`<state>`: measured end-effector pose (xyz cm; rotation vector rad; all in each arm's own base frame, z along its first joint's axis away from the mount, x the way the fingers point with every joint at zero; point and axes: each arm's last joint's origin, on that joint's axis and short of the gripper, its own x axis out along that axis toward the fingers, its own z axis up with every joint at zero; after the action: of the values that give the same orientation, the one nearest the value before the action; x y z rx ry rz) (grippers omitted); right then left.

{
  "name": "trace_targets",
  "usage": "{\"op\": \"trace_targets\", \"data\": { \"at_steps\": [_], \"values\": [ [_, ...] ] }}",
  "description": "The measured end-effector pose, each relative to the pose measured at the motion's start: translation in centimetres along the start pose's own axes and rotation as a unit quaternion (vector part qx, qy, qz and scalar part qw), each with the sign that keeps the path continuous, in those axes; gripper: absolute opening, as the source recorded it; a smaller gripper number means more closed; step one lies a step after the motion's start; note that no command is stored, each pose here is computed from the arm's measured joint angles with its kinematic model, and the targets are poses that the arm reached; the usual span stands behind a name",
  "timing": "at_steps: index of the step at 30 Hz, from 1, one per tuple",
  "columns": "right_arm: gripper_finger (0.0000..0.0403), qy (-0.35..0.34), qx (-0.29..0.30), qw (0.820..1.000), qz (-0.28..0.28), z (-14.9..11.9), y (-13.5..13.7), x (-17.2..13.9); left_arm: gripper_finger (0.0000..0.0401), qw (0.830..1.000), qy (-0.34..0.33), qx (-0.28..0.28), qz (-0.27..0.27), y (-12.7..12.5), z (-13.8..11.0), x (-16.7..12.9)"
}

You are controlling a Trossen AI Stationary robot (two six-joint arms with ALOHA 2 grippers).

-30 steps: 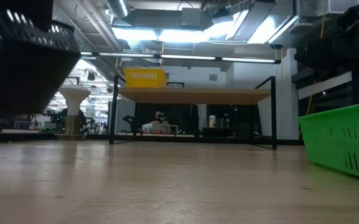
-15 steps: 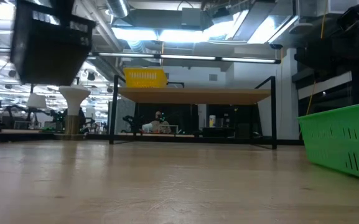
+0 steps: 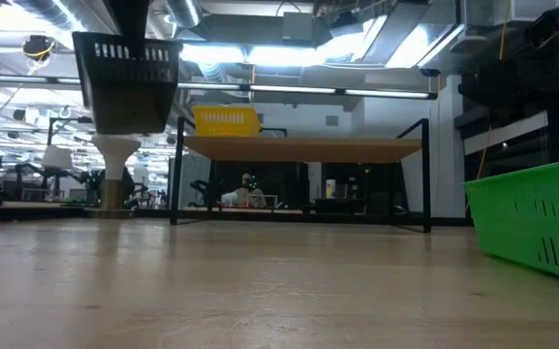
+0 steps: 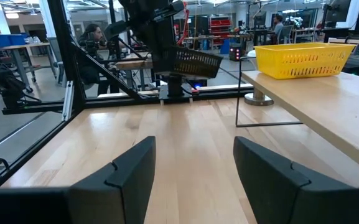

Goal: Pick & Place Office Desk Supplies
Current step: Put the black bin with crayon boxes on the shelf

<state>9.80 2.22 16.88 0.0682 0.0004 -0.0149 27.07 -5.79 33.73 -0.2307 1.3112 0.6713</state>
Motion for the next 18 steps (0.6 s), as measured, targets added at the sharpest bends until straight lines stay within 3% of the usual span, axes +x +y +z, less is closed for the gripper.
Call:
{"op": "trace_targets", "data": {
  "at_steps": [3,8,18],
  "values": [
    [0.0219,0.000,0.000,1.000,0.000,0.0,0.0,0.0,0.0003,1.000,0.005,0.023,0.000,-0.1,0.0,0.2],
    [0.0219,0.000,0.000,1.000,0.000,0.0,0.0,0.0,0.0003,0.993,-0.006,0.117,0.006,-0.5,-0.4,-0.1],
    [0.0219,0.000,0.000,1.000,0.000,0.0,0.0,0.0,0.0003,0.966,-0.010,0.260,-0.017,-1.5,-1.1,-0.5]
  ]
}}
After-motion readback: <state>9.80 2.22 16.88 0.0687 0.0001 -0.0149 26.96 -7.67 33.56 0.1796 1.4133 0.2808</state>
